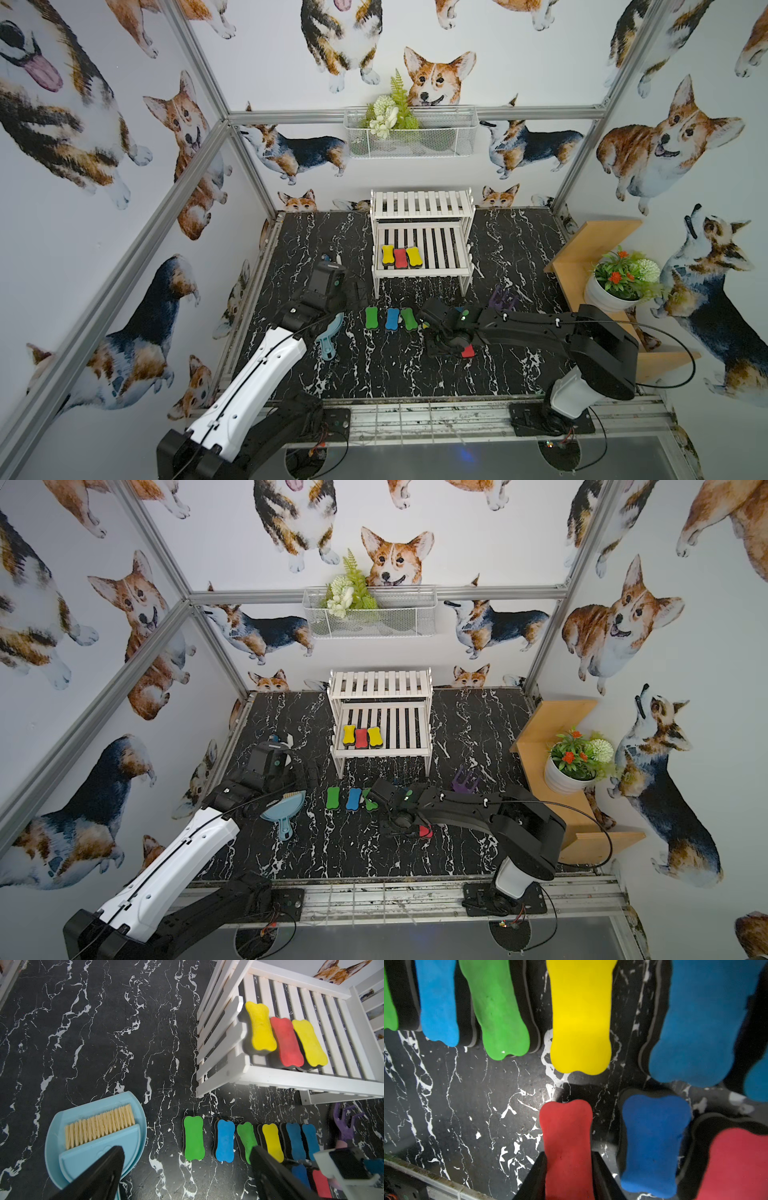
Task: Remove the whiteboard erasers from the shelf
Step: Place the whiteboard eraser at the center of the board.
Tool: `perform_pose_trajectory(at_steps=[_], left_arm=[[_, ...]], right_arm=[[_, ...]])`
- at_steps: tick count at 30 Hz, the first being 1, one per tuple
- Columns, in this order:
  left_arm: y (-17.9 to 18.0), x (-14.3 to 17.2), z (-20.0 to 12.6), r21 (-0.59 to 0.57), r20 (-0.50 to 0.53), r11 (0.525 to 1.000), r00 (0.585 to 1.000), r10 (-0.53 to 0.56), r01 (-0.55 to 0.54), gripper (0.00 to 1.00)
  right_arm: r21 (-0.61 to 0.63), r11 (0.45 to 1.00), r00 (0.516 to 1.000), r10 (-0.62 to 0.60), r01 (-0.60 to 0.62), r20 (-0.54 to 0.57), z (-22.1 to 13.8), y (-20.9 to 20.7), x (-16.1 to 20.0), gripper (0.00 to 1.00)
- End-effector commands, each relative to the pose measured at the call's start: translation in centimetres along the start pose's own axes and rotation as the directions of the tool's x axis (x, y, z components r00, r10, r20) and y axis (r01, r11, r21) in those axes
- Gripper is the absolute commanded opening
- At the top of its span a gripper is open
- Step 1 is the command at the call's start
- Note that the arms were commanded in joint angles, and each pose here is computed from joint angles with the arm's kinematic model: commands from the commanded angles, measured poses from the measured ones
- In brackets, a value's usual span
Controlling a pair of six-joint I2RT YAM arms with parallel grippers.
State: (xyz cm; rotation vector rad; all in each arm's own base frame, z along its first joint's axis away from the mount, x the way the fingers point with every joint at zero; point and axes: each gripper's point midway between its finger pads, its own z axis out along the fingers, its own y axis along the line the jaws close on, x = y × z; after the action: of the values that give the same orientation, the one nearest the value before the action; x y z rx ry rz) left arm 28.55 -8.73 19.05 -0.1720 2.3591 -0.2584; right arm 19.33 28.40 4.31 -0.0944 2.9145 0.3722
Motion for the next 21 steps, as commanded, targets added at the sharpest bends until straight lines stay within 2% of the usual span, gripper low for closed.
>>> perform_pose_trajectory(at_steps=[1,14,21], left_arm=[[-0.1,-0.2,-0.2,0.007,0.009,1.000,1.000,0.004,-0.004,0.99],[0.0,0.1,-0.3,0.008,0.002,1.000,1.000,0.001,-0.001,0.99],[0.0,0.4,-0.1,0.015,-0.006,1.000,1.000,0.000,0.000,0.99]], right_arm=[[0.019,1.000,1.000,-0.019,0.019,-0.004,0.4,0.0,-0.1,0.35],[0.079,0.997,1.000,0.005,-0.006,0.021,1.2,-1.9,-1.7,0.36],[0.080,0.997,1.000,0.003,-0.004,0.016,1.1,-1.7,-1.7,0.47]])
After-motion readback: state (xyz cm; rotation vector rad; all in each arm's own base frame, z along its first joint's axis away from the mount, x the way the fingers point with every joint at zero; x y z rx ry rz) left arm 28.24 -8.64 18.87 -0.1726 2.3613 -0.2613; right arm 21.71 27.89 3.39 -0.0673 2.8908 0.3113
